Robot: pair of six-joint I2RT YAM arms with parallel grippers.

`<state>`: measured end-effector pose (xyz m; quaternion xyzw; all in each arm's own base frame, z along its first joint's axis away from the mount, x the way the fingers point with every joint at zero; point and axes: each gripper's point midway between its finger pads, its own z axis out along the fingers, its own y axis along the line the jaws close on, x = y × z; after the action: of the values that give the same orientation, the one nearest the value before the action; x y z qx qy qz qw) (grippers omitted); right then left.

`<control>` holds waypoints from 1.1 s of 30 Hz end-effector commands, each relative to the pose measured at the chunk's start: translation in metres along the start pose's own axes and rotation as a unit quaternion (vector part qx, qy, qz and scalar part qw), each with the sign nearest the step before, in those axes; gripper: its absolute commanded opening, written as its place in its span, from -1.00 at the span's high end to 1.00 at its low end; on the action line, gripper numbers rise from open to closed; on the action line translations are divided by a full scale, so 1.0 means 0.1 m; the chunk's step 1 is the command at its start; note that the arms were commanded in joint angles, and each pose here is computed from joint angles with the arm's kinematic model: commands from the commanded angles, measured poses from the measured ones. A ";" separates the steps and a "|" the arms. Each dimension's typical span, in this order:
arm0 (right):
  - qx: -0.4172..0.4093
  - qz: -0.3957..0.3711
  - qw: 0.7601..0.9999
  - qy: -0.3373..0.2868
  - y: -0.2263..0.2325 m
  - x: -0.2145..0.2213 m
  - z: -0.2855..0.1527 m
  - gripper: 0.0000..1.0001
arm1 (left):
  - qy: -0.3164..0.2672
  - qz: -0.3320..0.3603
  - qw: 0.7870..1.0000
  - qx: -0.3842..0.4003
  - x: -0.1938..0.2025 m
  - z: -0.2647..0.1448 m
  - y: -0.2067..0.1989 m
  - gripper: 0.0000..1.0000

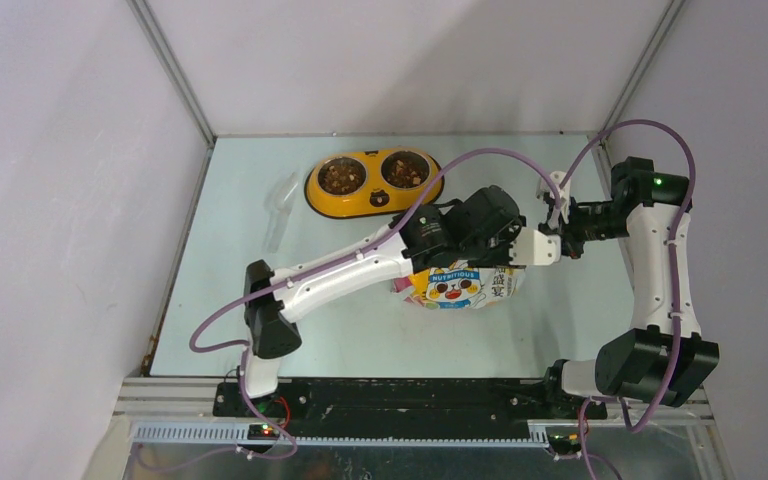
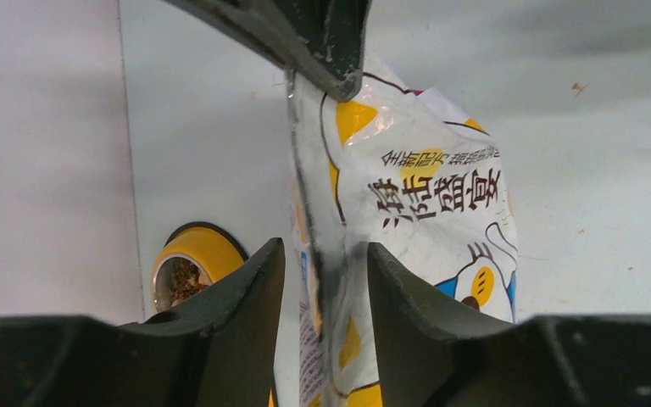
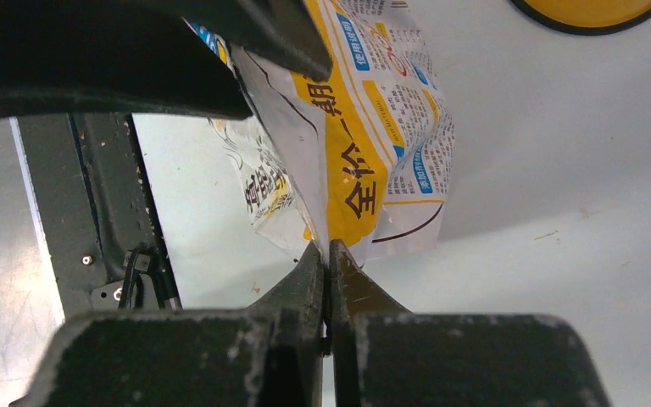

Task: Serve the pet food
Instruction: Close the pet food bag at the center of the board.

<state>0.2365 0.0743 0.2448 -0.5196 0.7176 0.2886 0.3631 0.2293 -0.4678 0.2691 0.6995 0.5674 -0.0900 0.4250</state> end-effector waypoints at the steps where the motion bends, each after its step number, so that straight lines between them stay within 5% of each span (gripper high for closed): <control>1: -0.008 0.003 1.000 -0.018 0.07 -0.11 -0.02 1.00 | -0.021 0.000 1.000 -0.009 -0.18 0.03 0.02 0.12; 4: -0.008 0.002 1.000 -0.017 0.07 -0.11 -0.02 1.00 | -0.021 -0.001 1.000 -0.011 -0.20 0.05 0.03 0.32; 9: -0.009 0.004 1.000 -0.017 0.07 -0.10 -0.02 1.00 | -0.021 -0.005 1.000 -0.021 -0.20 0.02 0.07 0.96; 11: -0.009 0.004 1.000 -0.016 0.06 -0.10 -0.02 1.00 | -0.021 -0.009 0.999 -0.028 -0.20 -0.01 0.11 0.99; 21: -0.008 -0.002 1.000 -0.020 0.08 -0.12 -0.02 1.00 | -0.055 -0.069 0.996 0.010 -0.16 -0.33 0.27 0.96; 24: -0.007 -0.005 1.000 -0.022 0.09 -0.13 -0.02 1.00 | -0.046 -0.086 0.995 0.023 -0.02 -0.34 0.25 0.19; 27: -0.007 -0.005 1.000 -0.022 0.09 -0.14 -0.03 1.00 | -0.037 -0.087 0.995 0.027 0.10 -0.30 0.18 -0.05; 29: -0.007 -0.004 1.000 -0.023 0.09 -0.14 -0.03 1.00 | -0.027 -0.087 0.995 0.030 0.19 -0.26 0.12 -0.05; 33: -0.008 -0.003 1.000 -0.022 0.08 -0.13 -0.02 1.00 | -0.025 -0.086 0.996 0.023 0.22 -0.28 0.14 0.41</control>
<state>0.2365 0.0749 0.2455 -0.5201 0.7158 0.2896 0.3650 0.2389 -0.4396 0.2565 0.6669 0.6182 -0.1562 0.3856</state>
